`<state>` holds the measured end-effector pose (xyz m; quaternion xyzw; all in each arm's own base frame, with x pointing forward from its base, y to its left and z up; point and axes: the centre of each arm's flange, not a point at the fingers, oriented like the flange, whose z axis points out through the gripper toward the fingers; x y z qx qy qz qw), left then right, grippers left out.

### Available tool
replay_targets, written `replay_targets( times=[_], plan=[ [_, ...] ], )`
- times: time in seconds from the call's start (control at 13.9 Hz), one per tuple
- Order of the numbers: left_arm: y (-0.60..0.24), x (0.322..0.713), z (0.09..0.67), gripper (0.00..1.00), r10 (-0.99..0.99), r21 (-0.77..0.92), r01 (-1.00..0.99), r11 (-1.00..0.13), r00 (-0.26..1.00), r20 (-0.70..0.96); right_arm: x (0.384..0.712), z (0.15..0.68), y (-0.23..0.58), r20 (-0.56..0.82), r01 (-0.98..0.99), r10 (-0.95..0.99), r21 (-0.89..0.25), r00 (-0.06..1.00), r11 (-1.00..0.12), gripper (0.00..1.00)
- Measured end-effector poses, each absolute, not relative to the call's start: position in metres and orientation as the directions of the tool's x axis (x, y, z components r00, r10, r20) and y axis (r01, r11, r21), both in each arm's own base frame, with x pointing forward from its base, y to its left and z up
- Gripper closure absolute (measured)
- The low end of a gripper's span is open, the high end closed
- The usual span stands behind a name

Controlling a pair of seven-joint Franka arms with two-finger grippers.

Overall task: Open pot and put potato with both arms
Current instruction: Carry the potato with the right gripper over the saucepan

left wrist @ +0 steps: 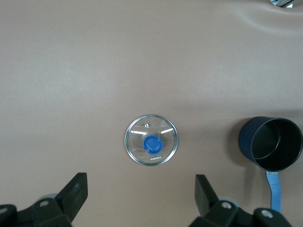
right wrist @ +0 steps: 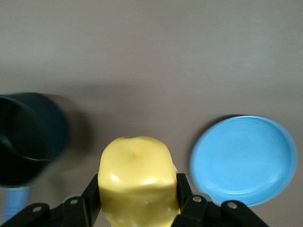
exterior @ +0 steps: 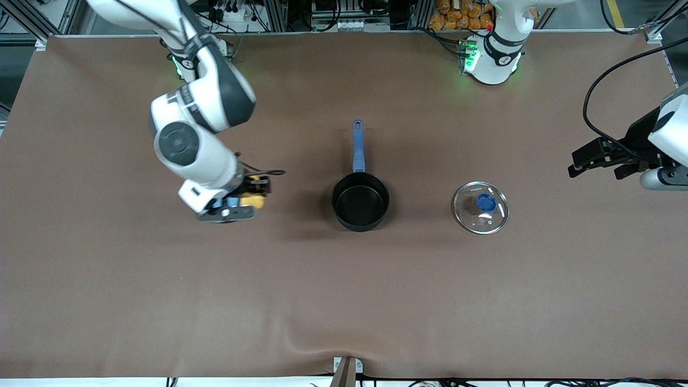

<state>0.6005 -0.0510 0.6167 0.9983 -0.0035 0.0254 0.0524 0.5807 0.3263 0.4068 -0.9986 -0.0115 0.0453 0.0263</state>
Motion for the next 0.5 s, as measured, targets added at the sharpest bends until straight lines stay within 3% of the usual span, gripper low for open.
replay_targets(
  times=[0.5],
  plan=[
    [-0.051,0.601,0.616,0.00,-0.007,0.104,-0.011,-0.994,0.999,0.048,0.560,0.362,0.503,-0.032,-0.023,-0.019,-0.113,0.999,-0.993,0.34]
  ],
)
